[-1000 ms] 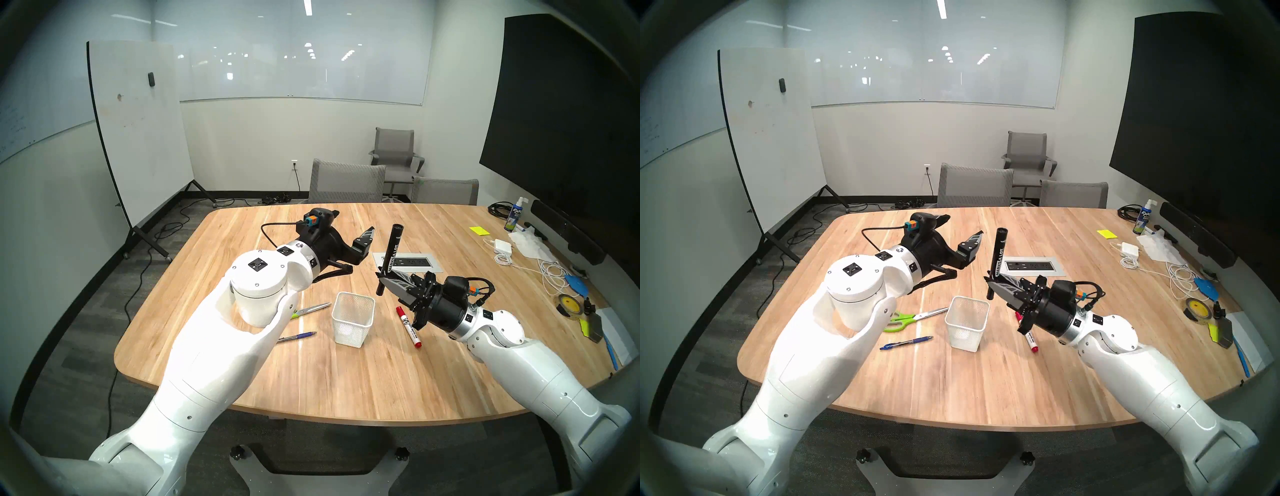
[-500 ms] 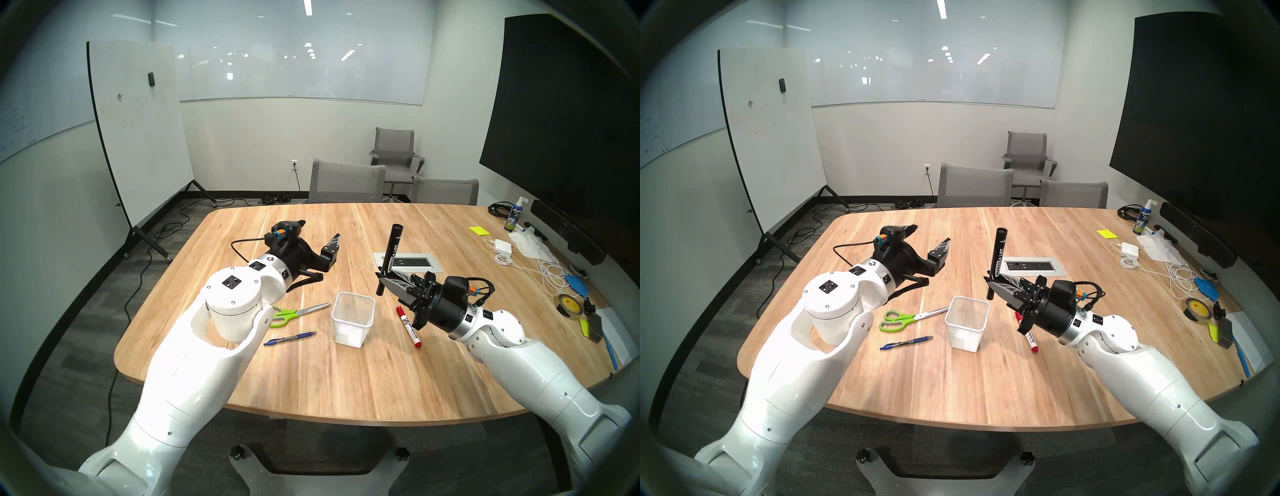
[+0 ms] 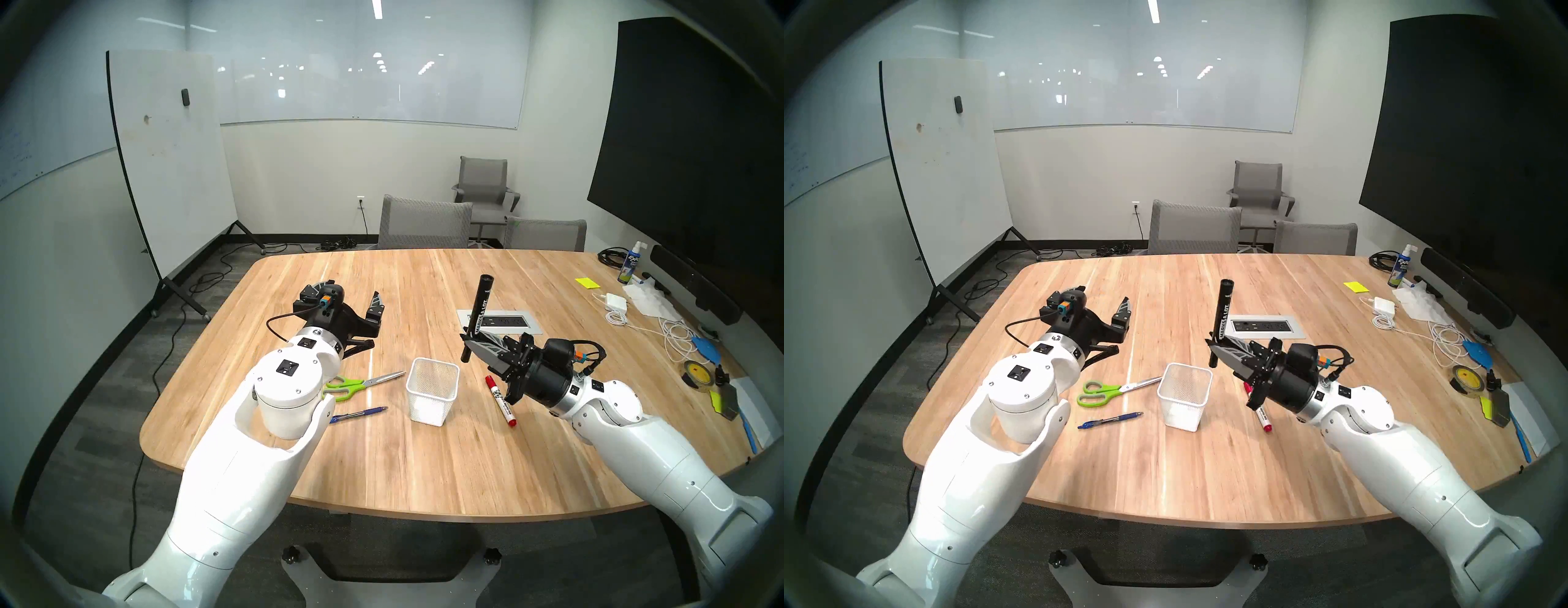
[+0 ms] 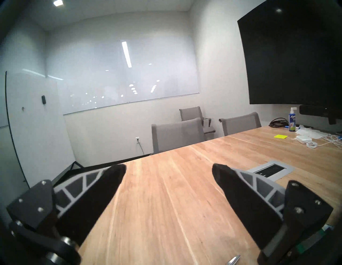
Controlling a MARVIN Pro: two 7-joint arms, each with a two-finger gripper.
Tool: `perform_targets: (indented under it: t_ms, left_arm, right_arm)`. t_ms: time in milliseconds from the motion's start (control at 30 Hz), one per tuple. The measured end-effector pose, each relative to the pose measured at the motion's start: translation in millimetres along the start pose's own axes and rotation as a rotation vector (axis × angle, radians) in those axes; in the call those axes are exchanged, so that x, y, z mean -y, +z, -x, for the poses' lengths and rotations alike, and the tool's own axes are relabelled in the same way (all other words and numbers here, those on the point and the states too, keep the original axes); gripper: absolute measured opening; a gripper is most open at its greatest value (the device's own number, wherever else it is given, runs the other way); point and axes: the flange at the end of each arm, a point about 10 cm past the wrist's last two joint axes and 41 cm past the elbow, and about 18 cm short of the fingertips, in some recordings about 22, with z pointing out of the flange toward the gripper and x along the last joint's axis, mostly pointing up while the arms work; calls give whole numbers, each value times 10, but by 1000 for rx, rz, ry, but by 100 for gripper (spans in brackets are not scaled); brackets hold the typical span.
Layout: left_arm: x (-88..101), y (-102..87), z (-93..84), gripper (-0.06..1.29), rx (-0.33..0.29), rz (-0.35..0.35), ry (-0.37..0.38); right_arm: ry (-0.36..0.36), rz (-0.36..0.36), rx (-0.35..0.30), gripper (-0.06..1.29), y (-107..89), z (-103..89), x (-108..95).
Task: Place the pen, the marker, and the scissors into the pen holder
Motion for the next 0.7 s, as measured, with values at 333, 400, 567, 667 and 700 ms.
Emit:
perform_targets:
  t_ms: [333,400,567,667,700]
  left_arm:
    - [-33,10,-3,127,14,-30,-6]
    - [-38,11,-6,127,13,-31,-7]
    - [-44,12,-12,127,10,-34,-10]
    - [-46,13,-13,127,9,-35,-11]
    - [-47,13,-14,127,9,-35,-11]
  right_arm:
    - [0,0,0,5,0,0,0]
    - [0,0,0,5,0,-1,-1]
    - [-2,5,1,5,0,0,-6]
    - [-4,8,2,5,6,-2,-11]
    - [-5,8,2,5,11,-1,-12]
